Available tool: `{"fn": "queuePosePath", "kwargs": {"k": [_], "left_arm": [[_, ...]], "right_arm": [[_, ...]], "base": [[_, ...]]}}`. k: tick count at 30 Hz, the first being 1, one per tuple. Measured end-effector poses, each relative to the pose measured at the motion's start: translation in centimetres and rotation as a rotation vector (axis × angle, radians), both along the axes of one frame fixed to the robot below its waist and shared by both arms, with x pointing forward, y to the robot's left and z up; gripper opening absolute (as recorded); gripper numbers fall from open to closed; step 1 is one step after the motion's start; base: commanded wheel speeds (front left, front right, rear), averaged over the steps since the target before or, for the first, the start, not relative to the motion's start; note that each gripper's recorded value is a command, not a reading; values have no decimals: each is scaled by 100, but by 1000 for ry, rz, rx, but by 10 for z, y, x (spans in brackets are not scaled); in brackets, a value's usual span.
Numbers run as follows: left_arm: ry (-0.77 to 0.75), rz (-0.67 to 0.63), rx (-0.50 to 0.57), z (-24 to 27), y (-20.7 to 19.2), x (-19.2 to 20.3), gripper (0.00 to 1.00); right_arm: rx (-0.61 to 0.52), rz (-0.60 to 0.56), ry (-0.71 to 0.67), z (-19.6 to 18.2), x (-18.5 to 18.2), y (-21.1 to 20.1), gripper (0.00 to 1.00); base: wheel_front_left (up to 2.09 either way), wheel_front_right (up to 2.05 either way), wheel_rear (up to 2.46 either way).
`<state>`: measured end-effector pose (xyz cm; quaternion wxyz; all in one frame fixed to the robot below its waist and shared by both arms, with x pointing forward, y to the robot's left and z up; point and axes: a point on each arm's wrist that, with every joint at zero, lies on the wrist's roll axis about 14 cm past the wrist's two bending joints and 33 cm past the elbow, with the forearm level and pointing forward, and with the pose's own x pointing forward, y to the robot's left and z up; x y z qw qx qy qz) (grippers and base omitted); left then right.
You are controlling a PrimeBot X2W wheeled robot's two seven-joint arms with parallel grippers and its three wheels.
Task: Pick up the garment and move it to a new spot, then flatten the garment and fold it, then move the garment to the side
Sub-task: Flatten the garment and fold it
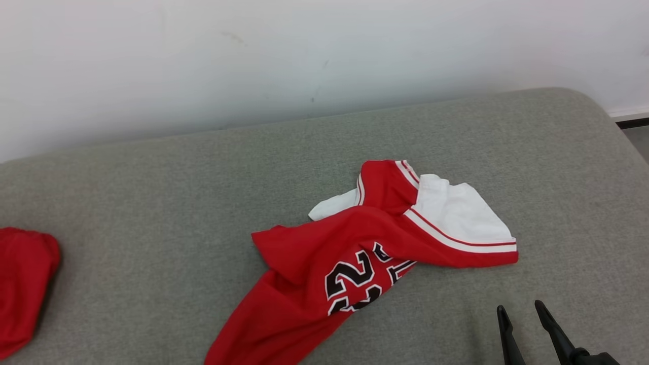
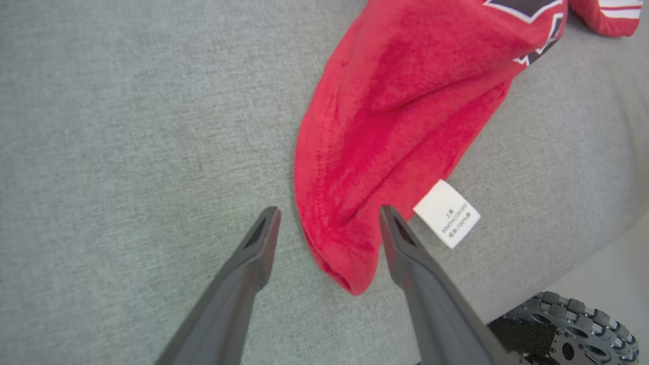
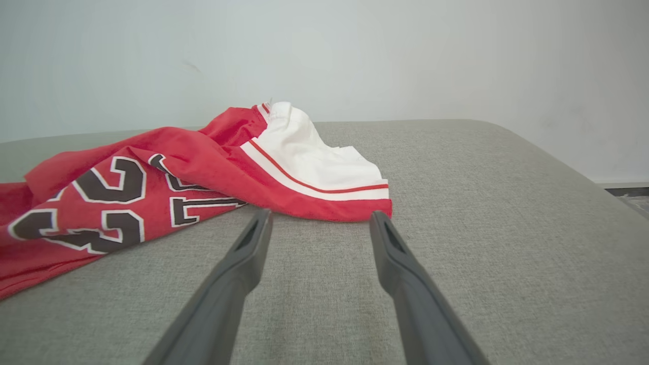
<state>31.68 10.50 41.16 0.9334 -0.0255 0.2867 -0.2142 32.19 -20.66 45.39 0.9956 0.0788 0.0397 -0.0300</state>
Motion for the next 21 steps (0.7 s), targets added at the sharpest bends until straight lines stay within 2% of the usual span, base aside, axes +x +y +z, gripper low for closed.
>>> {"fn": "queuePosePath", "kwargs": {"k": [5, 9, 13, 16, 21], "left_arm": [[-27, 44, 2, 16, 15, 4, 100], [-127, 29, -40, 48, 7, 21, 100], [-216, -67, -81, 74, -24, 44, 100], [-262, -177, -148, 90, -67, 59, 100], [-306, -384, -172, 99, -138, 81, 100]], "right_arm": [[2, 17, 8, -3, 4, 5, 100], [2, 27, 16, -5, 8, 8, 100], [-1, 36, 11, -3, 14, 10, 100], [-1, 24, 12, -3, 17, 6, 100], [-4, -14, 22, -5, 17, -5, 100]], "base": [[0, 0, 0], [0, 0, 0], [0, 0, 0], [0, 0, 0], [0, 0, 0]]}}
